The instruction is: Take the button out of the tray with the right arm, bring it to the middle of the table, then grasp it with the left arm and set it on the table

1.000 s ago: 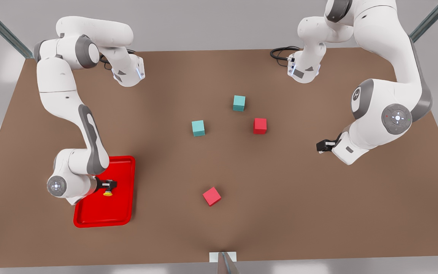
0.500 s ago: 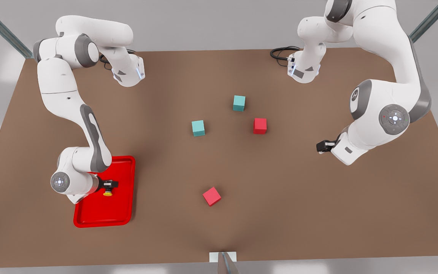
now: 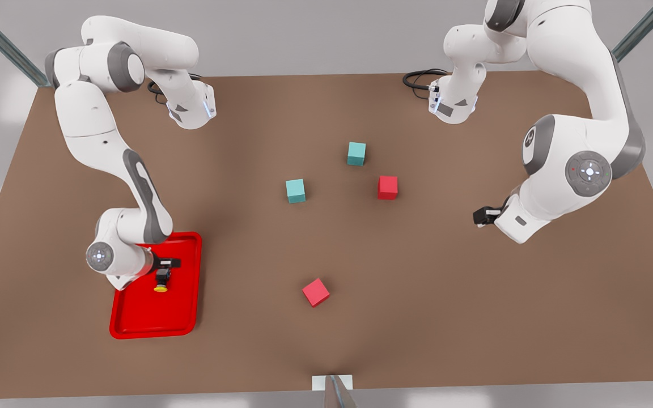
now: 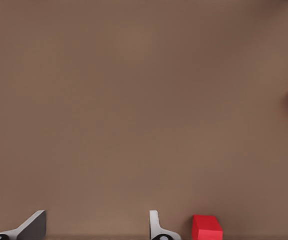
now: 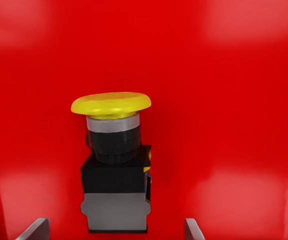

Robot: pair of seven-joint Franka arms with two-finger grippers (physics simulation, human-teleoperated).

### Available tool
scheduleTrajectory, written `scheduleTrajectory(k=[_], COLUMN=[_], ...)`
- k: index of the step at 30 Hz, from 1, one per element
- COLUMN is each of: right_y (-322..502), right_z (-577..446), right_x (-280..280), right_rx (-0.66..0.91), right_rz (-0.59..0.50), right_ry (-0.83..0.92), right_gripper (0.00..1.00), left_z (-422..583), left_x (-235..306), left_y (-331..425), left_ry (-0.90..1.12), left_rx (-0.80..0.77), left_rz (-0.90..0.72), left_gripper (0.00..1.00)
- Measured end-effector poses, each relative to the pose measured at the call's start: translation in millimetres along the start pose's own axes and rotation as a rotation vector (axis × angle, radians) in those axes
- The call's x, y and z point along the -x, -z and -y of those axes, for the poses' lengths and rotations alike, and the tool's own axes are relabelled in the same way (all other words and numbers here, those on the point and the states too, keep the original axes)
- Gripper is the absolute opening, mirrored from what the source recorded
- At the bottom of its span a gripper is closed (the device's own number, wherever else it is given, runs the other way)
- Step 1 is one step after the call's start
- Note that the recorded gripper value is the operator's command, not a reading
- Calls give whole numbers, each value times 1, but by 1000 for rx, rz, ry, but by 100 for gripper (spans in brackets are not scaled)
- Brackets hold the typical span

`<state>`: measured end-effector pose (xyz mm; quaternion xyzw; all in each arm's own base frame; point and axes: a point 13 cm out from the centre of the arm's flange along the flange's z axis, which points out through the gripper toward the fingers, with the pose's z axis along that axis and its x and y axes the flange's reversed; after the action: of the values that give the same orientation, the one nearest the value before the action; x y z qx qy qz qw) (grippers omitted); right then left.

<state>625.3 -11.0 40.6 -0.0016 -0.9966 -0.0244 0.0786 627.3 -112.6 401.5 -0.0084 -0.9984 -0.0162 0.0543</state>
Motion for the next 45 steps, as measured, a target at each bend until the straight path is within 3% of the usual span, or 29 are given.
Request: scheduleTrajectory(k=[6, 7, 8, 13, 17, 22, 31, 36, 45], right_y=[1, 1, 0, -1, -2, -2, 11, 68, 135], right_z=[-7, -7, -7, -6, -5, -5, -6, -16, -215], right_x=[12, 13, 14, 15, 16, 16, 19, 41, 47], right_rx=[3, 4, 4, 5, 6, 7, 11, 11, 30], right_rz=[45, 50, 53, 64, 67, 69, 79, 129, 112], right_ry=[9, 8, 8, 8, 9, 12, 23, 41, 192], right_gripper=[100, 98, 88, 85, 59, 47, 44, 44, 45], left_z=[0, 1, 2, 4, 9, 11, 5, 3, -7], left_x=[-2, -2, -3, -3, -4, -5, -4, -4, -2], left_y=[8, 8, 8, 8, 8, 10, 10, 10, 10], left_ry=[1, 0, -2, -3, -9, -10, -2, 1, 17], left_rx=[-2, -2, -2, -3, -5, -8, -4, -3, 0], left_rz=[6, 6, 6, 3, 2, 5, 5, 5, 7], left_gripper=[100, 100, 100, 100, 100, 100, 100, 100, 100])
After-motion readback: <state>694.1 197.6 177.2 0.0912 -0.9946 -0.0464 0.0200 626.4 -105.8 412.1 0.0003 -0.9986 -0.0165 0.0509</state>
